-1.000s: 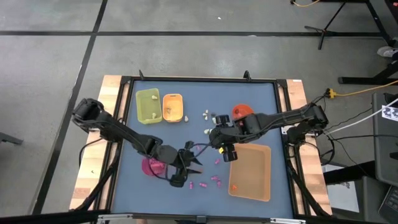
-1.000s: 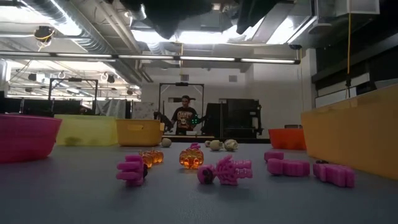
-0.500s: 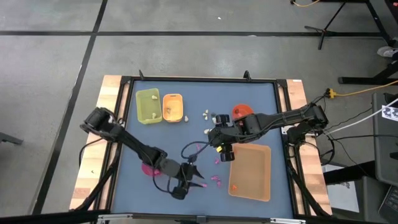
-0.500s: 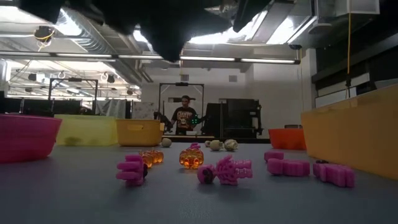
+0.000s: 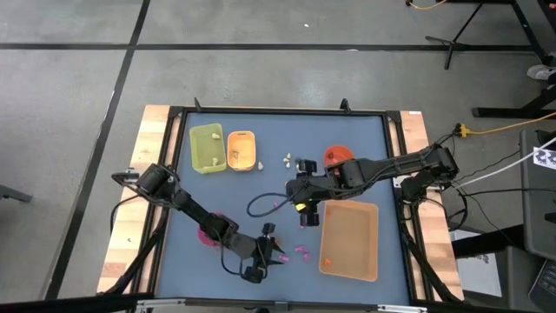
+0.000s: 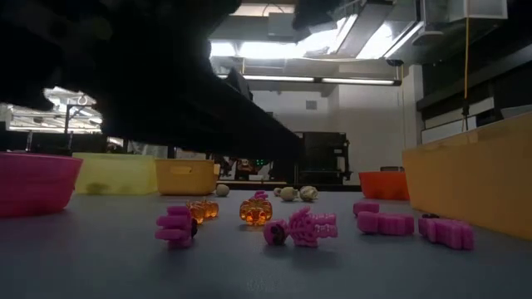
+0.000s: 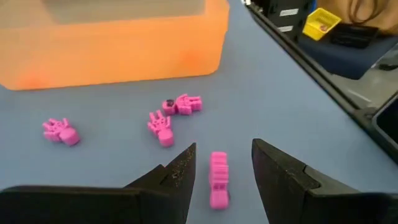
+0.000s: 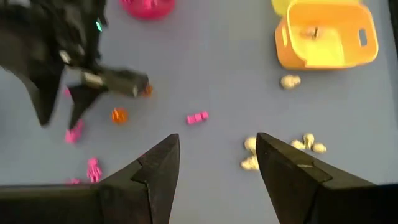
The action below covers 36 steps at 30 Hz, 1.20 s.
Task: Sort Halloween decoration
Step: Put the pink skeleton toy into the red bowl
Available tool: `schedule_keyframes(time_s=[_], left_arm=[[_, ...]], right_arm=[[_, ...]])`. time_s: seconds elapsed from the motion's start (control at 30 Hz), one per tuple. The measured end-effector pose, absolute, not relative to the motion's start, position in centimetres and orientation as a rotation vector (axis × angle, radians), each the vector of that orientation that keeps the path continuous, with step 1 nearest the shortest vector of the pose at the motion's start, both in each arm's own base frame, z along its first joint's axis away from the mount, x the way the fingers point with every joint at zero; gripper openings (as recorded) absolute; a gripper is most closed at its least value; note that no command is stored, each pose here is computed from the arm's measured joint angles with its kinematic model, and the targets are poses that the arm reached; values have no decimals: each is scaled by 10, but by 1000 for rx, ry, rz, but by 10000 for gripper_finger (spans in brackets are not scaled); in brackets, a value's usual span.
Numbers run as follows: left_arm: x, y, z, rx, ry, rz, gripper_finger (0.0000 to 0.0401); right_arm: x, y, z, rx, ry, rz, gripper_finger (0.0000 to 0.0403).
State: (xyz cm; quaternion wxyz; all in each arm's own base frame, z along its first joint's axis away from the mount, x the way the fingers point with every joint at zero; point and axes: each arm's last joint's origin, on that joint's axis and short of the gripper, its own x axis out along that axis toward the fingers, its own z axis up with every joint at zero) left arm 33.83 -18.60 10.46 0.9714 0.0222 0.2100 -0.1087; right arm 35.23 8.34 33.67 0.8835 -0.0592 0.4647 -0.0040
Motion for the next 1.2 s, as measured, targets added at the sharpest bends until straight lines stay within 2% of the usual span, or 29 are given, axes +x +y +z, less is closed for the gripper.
schedule_keyframes(time_s=[0.27,0.73,1.2], left_arm=[[340,-186,93,48,432,-209,141],[358,-198,72,49,485,-205,138],[357,-197,70,17,526,-190,69]], right_arm=[[361,86,343,-102,854,2,209],[362,86,344,-132,838,19,209],[362,86,344,-148,839,28,209]])
